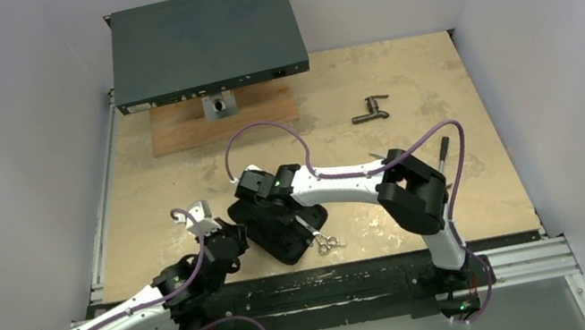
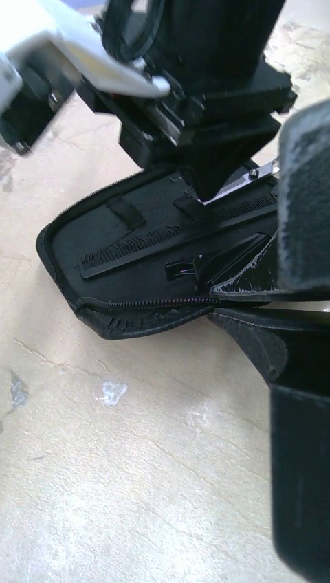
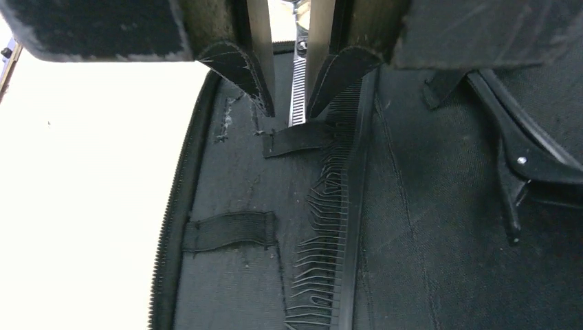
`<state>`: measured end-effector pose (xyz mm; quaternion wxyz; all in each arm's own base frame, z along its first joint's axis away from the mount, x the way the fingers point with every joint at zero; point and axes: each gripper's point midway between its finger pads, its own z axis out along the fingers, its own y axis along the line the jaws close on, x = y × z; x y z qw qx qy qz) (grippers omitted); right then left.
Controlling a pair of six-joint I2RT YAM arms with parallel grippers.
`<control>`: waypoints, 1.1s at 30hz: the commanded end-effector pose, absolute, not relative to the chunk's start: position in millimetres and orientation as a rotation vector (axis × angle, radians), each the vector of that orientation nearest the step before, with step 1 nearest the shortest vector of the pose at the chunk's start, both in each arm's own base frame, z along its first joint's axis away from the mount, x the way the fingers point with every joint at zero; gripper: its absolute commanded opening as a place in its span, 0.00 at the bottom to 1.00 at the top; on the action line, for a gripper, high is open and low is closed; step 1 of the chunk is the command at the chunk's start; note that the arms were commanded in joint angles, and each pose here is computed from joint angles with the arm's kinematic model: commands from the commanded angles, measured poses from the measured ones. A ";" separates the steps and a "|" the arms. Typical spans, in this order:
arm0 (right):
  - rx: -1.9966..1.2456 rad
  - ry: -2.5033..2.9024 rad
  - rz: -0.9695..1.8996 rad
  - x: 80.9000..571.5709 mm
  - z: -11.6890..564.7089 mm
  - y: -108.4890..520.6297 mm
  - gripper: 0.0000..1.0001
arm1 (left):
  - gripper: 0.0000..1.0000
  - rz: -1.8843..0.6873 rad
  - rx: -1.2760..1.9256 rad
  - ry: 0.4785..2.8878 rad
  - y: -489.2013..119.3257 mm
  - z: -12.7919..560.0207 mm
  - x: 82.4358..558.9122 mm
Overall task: Sort the hair-cutting tools
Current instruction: Place the scissors in the hairdressing tool bag.
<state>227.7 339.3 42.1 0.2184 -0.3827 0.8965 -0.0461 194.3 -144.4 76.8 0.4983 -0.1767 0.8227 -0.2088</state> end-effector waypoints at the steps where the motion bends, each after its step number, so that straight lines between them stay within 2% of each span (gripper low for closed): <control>1: -0.974 2.420 -0.051 234.5 68.6 346.0 0.21 | 0.00 -0.510 -0.396 2.005 -147.7 88.4 191.7; 13: -0.892 2.437 0.020 212.4 100.8 316.2 0.27 | 0.00 -0.490 -0.395 2.011 -144.9 88.1 191.5; 19: -0.872 2.474 0.103 174.9 86.3 282.6 0.28 | 0.00 -0.488 -0.398 2.005 -143.4 89.7 191.6; 27: -0.824 2.506 0.201 141.8 60.2 278.2 0.30 | 0.00 -0.476 -0.399 2.004 -144.3 89.9 193.4; 33: -0.786 2.502 0.250 132.1 58.6 275.8 0.41 | 0.00 -0.478 -0.397 2.013 -146.5 89.3 193.3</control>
